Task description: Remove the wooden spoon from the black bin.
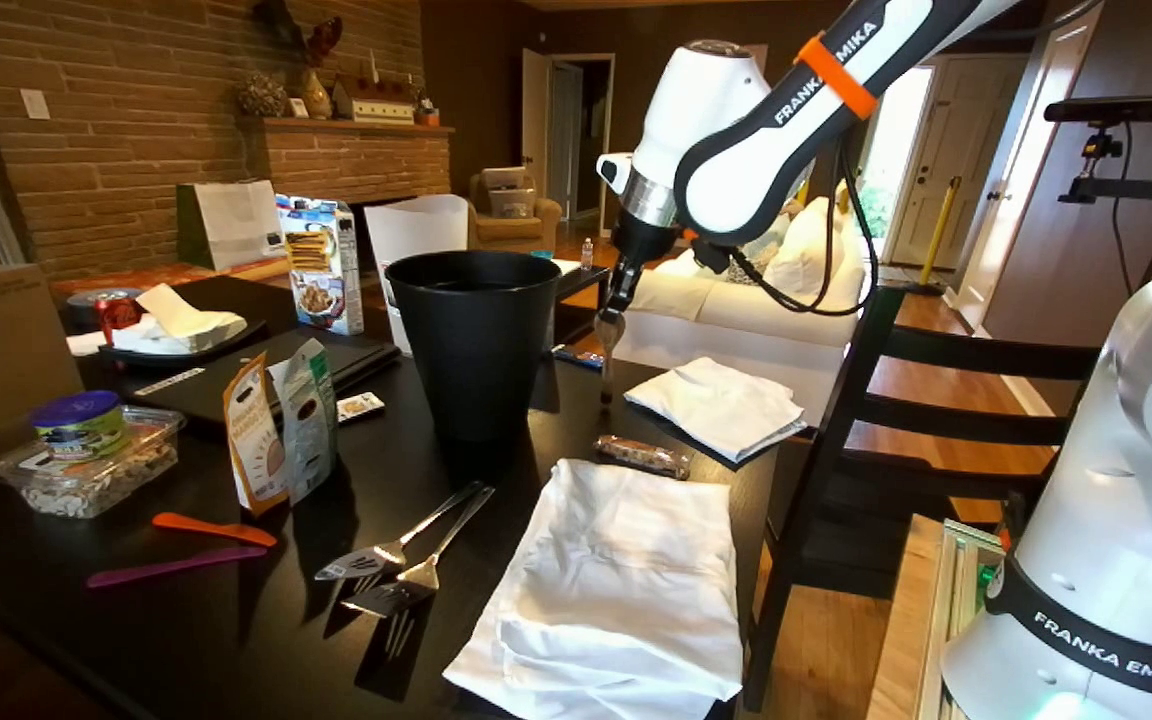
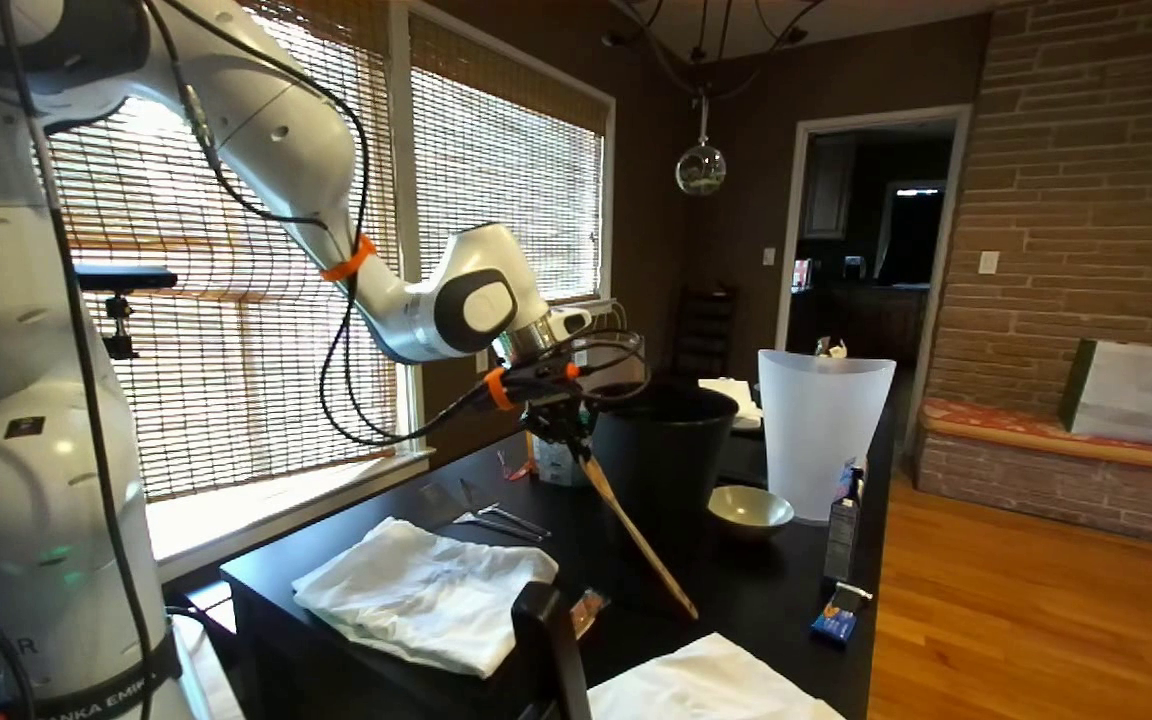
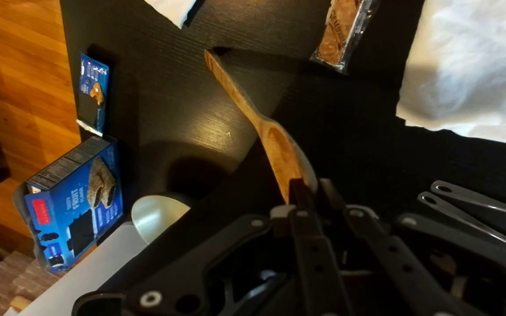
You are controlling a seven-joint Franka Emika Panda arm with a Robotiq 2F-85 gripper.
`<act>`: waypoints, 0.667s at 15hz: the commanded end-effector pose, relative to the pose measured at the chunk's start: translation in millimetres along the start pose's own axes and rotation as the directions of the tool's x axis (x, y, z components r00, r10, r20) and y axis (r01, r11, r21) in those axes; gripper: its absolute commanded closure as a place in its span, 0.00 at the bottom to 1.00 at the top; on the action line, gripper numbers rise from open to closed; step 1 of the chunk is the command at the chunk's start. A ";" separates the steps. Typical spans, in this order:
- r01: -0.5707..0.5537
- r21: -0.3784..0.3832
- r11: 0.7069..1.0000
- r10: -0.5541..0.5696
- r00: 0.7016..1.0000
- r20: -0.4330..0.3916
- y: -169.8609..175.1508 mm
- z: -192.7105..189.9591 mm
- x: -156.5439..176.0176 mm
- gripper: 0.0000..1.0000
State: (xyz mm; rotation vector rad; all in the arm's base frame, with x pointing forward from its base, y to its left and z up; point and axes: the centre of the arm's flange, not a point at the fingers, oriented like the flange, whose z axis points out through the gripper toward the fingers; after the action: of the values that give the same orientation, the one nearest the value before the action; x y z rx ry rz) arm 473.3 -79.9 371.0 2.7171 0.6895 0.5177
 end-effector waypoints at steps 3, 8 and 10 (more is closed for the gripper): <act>-0.073 -0.025 0.997 0.073 0.997 0.013 -21.1 21.2 6.2 0.98; -0.106 -0.008 0.994 0.107 0.993 0.042 -40.2 31.5 8.3 0.98; -0.123 -0.011 0.992 0.124 0.991 0.044 -45.3 36.9 8.7 0.98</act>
State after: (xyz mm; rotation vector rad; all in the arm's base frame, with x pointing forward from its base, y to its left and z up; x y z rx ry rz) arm 477.9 -52.2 345.1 2.7568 0.5563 0.5000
